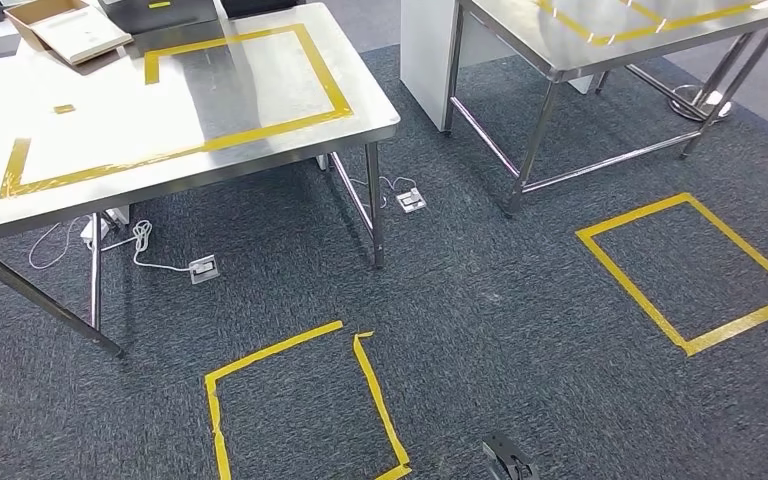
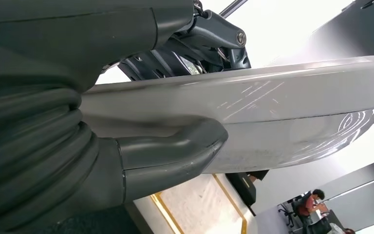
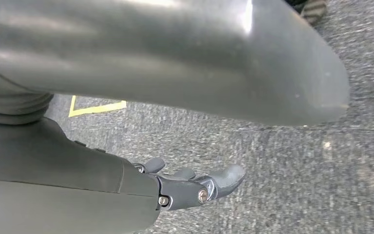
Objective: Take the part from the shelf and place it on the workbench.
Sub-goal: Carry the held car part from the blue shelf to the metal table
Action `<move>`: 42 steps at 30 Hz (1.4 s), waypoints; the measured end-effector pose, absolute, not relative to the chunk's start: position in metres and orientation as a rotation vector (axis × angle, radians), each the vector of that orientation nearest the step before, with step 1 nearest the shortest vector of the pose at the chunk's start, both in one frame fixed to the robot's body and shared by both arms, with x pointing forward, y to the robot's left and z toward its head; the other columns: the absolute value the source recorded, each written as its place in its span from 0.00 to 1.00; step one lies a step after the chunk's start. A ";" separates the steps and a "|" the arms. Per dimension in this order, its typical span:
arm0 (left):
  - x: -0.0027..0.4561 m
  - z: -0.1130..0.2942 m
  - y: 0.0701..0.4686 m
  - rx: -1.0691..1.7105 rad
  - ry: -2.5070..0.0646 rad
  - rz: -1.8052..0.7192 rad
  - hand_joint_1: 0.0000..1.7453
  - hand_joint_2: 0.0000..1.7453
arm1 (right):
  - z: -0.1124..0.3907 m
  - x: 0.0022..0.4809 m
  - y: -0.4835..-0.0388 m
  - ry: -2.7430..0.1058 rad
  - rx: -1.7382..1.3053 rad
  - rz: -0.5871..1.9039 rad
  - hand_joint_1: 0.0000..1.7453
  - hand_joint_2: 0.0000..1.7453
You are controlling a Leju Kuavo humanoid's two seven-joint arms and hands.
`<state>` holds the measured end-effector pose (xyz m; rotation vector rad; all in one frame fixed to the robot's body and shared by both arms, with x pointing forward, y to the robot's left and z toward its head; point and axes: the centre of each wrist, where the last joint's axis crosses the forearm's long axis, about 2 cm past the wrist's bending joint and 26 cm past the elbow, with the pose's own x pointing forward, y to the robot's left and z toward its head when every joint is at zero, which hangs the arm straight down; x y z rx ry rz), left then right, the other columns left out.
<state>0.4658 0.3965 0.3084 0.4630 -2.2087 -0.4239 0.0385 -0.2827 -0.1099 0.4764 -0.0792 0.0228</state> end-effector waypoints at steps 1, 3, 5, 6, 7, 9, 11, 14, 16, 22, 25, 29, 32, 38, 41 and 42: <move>0.466 0.309 0.397 0.464 -2.212 -0.424 1.00 1.00 | -0.110 0.039 -0.283 -0.080 0.476 0.023 0.00 0.00; 0.466 0.311 0.397 0.465 -2.215 -0.424 1.00 1.00 | -0.110 0.039 -0.283 -0.081 0.476 0.023 0.00 0.00; 0.466 0.311 0.396 0.464 -2.217 -0.424 1.00 1.00 | -0.110 0.039 -0.283 -0.080 0.476 0.022 0.00 0.00; 0.466 0.311 0.396 0.464 -2.218 -0.424 1.00 1.00 | -0.110 0.039 -0.283 -0.080 0.477 0.022 0.00 0.00; 0.466 0.312 0.396 0.464 -2.221 -0.424 1.00 1.00 | -0.110 0.039 -0.283 -0.081 0.477 0.022 0.00 0.00; 0.467 0.314 0.396 0.464 -2.226 -0.424 1.00 1.00 | -0.110 0.040 -0.283 -0.083 0.479 0.022 0.00 0.00; 0.467 0.313 0.395 0.462 -2.225 -0.424 1.00 1.00 | -0.110 0.039 -0.283 -0.081 0.479 0.022 0.00 0.00; 0.467 0.311 0.394 0.458 -2.221 -0.423 1.00 1.00 | -0.110 0.037 -0.283 -0.078 0.479 0.022 0.00 0.00; 0.467 0.311 0.393 0.455 -2.222 -0.423 1.00 1.00 | -0.110 0.037 -0.283 -0.079 0.479 0.022 0.00 0.00; 0.467 0.312 0.393 0.456 -2.226 -0.422 1.00 1.00 | -0.110 0.038 -0.283 -0.083 0.478 0.023 0.00 0.00; 0.467 0.314 0.394 0.458 -2.229 -0.422 1.00 1.00 | -0.110 0.038 -0.283 -0.088 0.475 0.022 0.00 0.00; 0.467 0.310 0.395 0.457 -2.217 -0.422 1.00 1.00 | -0.110 0.038 -0.283 -0.088 0.476 0.021 0.00 0.00; 0.467 0.311 0.395 0.460 -2.220 -0.421 1.00 1.00 | -0.110 0.038 -0.283 -0.090 0.476 0.021 0.00 0.00; 0.467 0.313 0.396 0.462 -2.224 -0.422 1.00 1.00 | -0.110 0.039 -0.284 -0.092 0.476 0.023 0.00 0.00; 0.467 0.313 0.395 0.458 -2.227 -0.422 1.00 1.00 | -0.110 0.039 -0.284 -0.093 0.476 0.023 0.00 0.00; 0.467 0.312 0.394 0.455 -2.225 -0.422 1.00 1.00 | -0.110 0.038 -0.284 -0.091 0.476 0.023 0.00 0.00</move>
